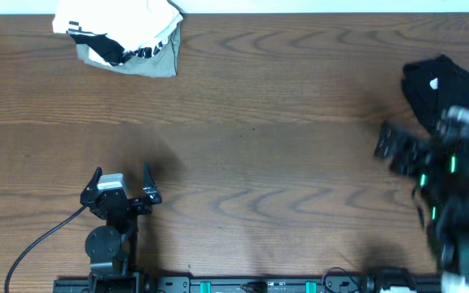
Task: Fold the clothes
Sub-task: 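Reach the right gripper to the black garment at the right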
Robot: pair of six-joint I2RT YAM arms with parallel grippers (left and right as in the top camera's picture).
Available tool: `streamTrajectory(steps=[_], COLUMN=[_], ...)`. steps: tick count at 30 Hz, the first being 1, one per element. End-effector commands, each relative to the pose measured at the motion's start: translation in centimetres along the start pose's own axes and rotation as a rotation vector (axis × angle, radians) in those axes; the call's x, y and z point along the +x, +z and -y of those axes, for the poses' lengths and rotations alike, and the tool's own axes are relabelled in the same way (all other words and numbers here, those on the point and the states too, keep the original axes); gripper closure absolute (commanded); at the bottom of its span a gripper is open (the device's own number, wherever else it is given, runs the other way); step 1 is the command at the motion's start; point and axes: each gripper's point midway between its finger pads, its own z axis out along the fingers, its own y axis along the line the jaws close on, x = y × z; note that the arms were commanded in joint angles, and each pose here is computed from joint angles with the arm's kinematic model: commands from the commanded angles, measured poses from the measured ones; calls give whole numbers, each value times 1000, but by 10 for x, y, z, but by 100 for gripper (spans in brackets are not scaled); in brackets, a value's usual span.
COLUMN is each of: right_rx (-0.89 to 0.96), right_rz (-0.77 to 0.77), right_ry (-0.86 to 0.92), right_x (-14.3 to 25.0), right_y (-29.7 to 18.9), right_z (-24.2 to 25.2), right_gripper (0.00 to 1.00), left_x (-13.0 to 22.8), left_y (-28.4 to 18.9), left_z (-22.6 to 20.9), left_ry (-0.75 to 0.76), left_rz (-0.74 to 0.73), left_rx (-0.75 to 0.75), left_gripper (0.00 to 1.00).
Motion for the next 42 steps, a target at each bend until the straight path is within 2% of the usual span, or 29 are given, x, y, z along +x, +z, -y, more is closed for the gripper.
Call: streamTrajectory(steps=[1,6,12,17,22,25,31,42], right_rx=[212,319,383,515,530,467,249,207], right_rz=[-131,-369,-389,-393,-462,-524,-627,-623], right_ry=[-50,-59,-118,-171,-269,-303,-373,-506], right_x=[-24,-38,-49,-53,-45,-29,8,17], right_y=[32,64,112,146,176,195,231,262], right_z=[35,60,78,122,164,177,174,178], right_gripper=[1,1,1,1,1,1,1,1], left_x=[17,17,17,17,17,17,17,17], left_y=[2,2,2,2,2,2,2,2], left_z=[-6,-6,-6,-6,-6,-6,-6,-6], left_ry=[19,19,19,19,19,19,19,19], left_rz=[-44,-44,-44,-44,-44,-44,-44,-44], left_rx=[-32,-32,-32,-32,-32,-32,-32,-32], left_gripper=[2,2,2,2,2,2,2,2])
